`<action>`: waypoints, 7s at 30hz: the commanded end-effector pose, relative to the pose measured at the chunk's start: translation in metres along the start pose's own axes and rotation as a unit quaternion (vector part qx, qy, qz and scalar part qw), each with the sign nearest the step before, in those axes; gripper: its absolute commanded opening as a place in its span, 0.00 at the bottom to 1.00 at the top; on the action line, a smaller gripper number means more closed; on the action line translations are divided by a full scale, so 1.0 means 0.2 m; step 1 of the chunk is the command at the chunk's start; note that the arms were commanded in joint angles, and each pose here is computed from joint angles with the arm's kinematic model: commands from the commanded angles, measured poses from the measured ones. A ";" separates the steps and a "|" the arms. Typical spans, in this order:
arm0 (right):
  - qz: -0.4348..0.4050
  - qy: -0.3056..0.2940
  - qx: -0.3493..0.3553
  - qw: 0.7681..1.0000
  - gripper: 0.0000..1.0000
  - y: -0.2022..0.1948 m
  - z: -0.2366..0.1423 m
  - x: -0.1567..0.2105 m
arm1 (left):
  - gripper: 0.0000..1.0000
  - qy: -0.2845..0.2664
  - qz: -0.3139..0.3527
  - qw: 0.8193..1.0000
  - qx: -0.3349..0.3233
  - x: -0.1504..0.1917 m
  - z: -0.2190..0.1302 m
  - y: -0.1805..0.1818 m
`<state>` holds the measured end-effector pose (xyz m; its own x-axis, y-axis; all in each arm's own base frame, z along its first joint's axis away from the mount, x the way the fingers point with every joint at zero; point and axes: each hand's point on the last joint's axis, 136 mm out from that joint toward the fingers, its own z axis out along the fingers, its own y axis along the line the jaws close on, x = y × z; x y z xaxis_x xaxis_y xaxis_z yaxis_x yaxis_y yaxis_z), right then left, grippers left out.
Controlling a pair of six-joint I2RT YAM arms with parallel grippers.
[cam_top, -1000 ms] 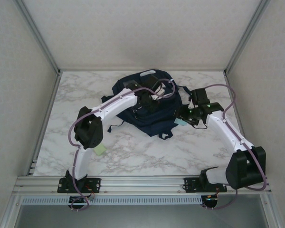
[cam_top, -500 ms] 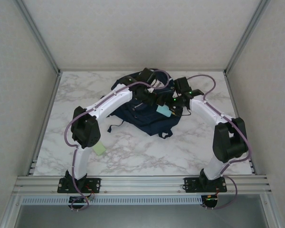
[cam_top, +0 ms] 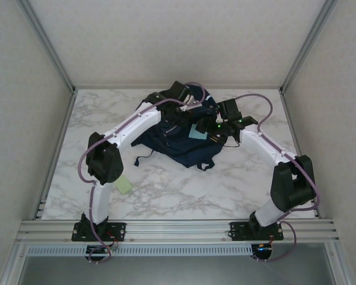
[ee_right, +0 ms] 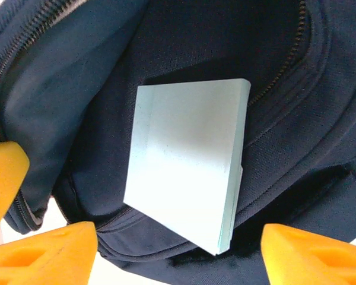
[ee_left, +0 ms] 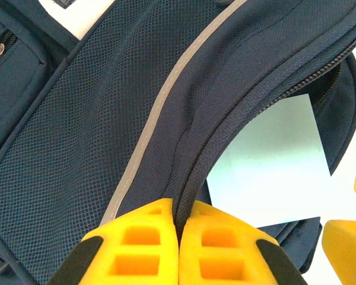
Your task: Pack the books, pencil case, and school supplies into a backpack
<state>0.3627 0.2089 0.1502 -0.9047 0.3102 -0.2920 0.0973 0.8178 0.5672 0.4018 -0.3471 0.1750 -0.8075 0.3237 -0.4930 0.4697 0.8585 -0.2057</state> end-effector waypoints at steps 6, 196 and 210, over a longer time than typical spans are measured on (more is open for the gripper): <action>-0.013 -0.006 -0.006 1.000 0.46 0.02 0.08 -0.03 | 0.00 -0.026 -0.014 0.999 0.028 -0.06 -0.16 -0.05; -0.146 -0.223 0.167 0.949 0.00 -0.27 -0.57 0.10 | 0.85 0.064 0.057 0.992 -0.093 0.27 0.19 0.03; -0.136 -0.174 0.098 0.970 0.00 -0.17 -0.42 0.18 | 0.00 0.026 0.034 0.997 -0.067 0.12 0.08 -0.03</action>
<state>0.2893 0.1337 0.1909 -0.6960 0.1587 -0.7003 0.0111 0.9775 0.2105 0.3796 -0.3579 0.1270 -0.7860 0.4433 -0.4310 0.5091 0.8595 -0.0445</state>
